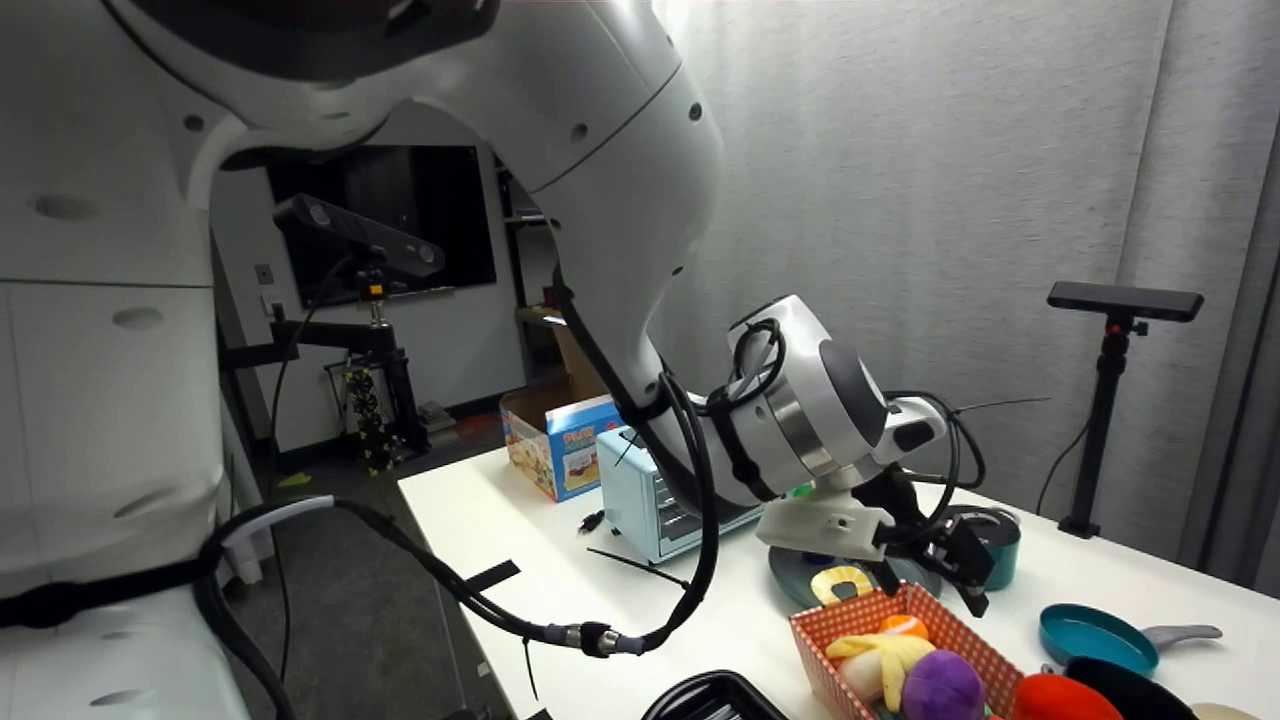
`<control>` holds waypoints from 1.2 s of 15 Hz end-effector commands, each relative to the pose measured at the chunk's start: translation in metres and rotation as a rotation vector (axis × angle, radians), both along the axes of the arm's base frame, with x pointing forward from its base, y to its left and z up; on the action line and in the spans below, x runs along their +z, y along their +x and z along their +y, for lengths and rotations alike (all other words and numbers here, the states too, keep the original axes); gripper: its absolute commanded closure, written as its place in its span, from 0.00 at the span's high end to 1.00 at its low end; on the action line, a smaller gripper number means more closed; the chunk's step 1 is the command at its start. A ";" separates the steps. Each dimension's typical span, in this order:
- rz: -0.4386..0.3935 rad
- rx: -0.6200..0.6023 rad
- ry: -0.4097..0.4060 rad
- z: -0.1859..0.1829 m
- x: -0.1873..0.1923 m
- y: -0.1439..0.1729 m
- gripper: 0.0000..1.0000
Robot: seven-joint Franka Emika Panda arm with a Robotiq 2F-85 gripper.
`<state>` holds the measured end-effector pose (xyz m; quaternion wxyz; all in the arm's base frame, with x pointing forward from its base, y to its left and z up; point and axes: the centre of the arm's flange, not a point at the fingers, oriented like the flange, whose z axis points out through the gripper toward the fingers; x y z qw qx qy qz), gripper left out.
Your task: Put the orange object in the brown box, then remove the purple and yellow objects and put them on the table
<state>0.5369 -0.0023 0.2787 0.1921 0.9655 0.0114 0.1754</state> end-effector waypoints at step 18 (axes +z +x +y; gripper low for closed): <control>-0.039 -0.353 0.163 -0.025 -0.087 0.012 0.96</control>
